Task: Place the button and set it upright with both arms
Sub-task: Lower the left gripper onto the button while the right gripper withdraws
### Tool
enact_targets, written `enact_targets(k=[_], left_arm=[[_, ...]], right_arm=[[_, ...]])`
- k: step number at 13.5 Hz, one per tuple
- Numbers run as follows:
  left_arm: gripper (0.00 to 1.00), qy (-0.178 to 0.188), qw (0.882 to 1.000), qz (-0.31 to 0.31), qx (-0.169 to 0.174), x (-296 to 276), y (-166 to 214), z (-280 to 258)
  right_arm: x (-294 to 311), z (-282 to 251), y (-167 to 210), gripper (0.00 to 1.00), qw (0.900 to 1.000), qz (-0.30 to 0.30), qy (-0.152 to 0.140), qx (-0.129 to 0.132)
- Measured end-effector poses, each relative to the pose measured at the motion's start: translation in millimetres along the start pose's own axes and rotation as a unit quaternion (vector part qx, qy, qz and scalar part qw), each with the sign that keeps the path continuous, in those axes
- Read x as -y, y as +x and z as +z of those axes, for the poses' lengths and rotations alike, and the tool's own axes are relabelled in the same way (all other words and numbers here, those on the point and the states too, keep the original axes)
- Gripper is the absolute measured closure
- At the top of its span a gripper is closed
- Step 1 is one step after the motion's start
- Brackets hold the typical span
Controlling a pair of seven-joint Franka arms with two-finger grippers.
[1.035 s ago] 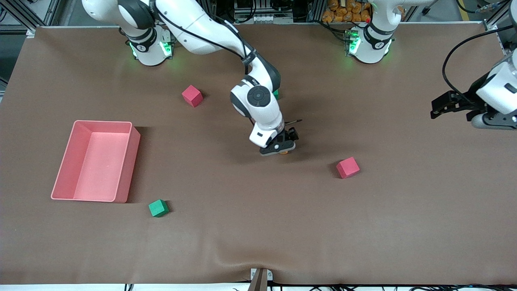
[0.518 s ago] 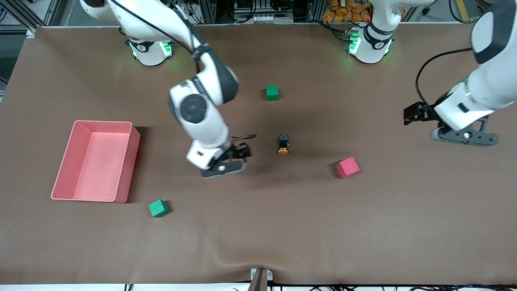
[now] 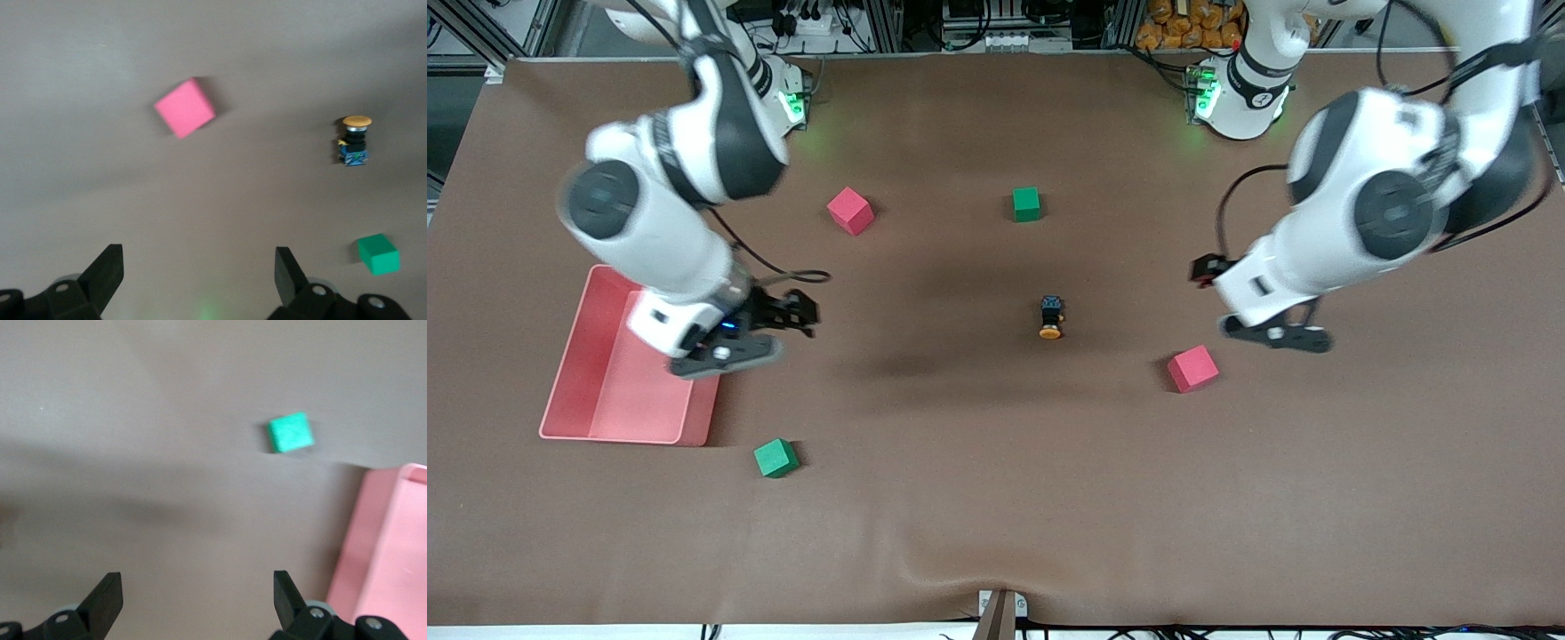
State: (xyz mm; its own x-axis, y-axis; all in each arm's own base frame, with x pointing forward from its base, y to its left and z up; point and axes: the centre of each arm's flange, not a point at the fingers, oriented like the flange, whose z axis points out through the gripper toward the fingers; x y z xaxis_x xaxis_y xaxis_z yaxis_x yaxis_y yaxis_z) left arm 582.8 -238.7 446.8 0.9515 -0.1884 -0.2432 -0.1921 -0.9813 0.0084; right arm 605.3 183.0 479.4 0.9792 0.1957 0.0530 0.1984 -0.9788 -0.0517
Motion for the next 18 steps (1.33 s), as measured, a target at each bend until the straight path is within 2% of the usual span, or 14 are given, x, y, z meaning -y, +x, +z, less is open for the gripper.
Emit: enact_targets(k=[3, 5, 8, 10, 12, 15, 18], left_arm=[[0.00, 0.004, 0.999, -0.012, 0.031, -58, 24, 52], [0.00, -0.008, 0.999, -0.005, 0.037, -90, 39, 90], [0.00, -0.003, 0.999, -0.019, 0.045, -137, 51, 144], [0.00, 0.005, 0.998, -0.033, 0.050, -172, 55, 176], [0.00, 0.006, 0.998, -0.034, 0.050, -187, 60, 198], [0.00, -0.006, 0.996, -0.062, 0.059, -199, 63, 221], [0.04, -0.001, 0.995, -0.071, 0.071, -207, 60, 241]], right_arm=[[-76, -42, -17, 0.00, 0.999, 0.036, 0.004, 0.005], [-124, -64, -31, 0.00, 0.998, 0.062, 0.008, 0.009], [-167, -93, -46, 0.00, 0.996, 0.088, 0.019, 0.022], [-184, -105, -52, 0.00, 0.994, 0.098, 0.029, 0.035], [-188, -118, -56, 0.00, 0.994, 0.097, 0.036, 0.036], [-173, -156, -74, 0.00, 0.997, 0.076, 0.009, 0.029], [-162, -188, -97, 0.00, 0.997, 0.076, 0.001, 0.026]])
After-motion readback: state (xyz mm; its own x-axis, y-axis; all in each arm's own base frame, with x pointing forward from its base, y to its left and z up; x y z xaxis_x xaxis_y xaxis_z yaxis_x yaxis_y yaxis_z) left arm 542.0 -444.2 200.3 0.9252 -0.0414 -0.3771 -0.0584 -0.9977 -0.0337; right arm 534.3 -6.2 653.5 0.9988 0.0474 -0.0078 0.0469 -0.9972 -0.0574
